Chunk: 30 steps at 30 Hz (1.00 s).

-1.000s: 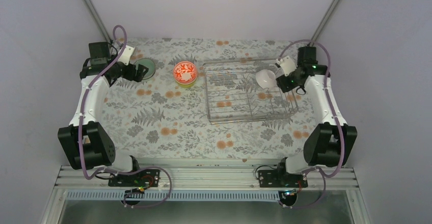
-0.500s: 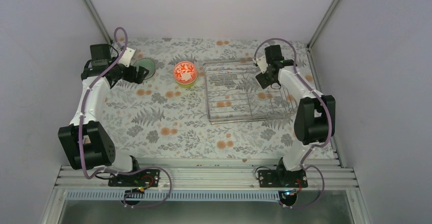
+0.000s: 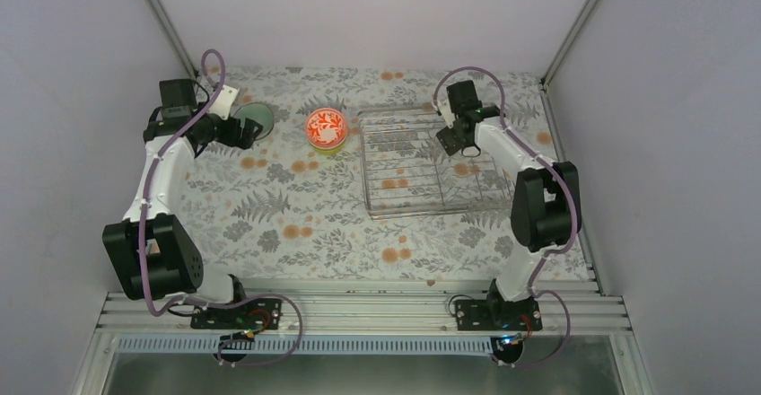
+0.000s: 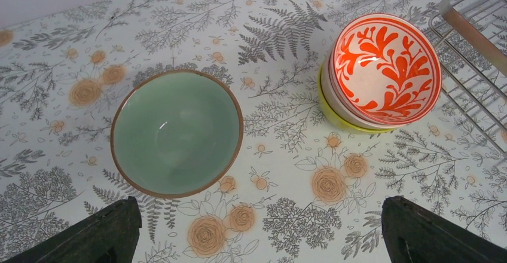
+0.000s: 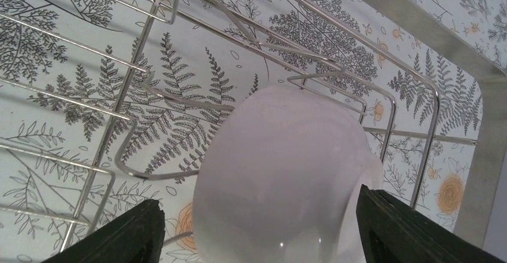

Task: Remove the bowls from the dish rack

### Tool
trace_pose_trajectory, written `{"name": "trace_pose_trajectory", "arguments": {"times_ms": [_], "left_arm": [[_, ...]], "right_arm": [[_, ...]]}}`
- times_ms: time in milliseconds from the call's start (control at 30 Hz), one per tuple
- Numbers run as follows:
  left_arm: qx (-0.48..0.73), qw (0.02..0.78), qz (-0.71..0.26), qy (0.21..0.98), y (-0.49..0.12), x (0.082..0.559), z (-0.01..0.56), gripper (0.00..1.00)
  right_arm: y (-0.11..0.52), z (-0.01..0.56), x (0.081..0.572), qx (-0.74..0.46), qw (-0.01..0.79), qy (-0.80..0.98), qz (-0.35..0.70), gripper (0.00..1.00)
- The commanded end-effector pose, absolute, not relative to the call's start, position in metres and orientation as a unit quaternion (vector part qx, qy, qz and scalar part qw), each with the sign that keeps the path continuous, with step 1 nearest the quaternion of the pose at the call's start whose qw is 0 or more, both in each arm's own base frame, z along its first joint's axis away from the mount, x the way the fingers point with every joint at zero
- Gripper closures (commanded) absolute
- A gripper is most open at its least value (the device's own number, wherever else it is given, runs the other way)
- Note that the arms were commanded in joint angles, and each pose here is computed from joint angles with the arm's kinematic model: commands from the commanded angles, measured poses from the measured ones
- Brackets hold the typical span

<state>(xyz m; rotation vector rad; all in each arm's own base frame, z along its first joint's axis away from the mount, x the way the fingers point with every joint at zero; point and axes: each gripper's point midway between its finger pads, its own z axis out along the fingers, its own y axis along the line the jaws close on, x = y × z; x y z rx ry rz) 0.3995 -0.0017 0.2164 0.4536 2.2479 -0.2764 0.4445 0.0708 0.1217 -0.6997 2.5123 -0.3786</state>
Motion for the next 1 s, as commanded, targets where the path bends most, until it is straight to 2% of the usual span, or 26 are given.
{"name": "trace_pose_trajectory", "arguments": {"times_ms": [0,667,967], "left_arm": [[0.183,0.42,-0.114,0.882,-0.005,0.398,0.226,0.0],[0.179,0.418,-0.126,0.882,-0.004,0.395,0.223,0.0],[0.177,0.419,-0.128,0.881,-0.003,0.395,0.224,0.0]], "right_arm": [[0.069,0.123,0.455,-0.236,0.268,0.917,-0.176,0.21],[0.05,0.101,0.448,-0.226,0.235,0.914,-0.24,0.13],[0.031,0.122,0.449,-0.203,0.254,0.898,-0.295,0.12]]}}
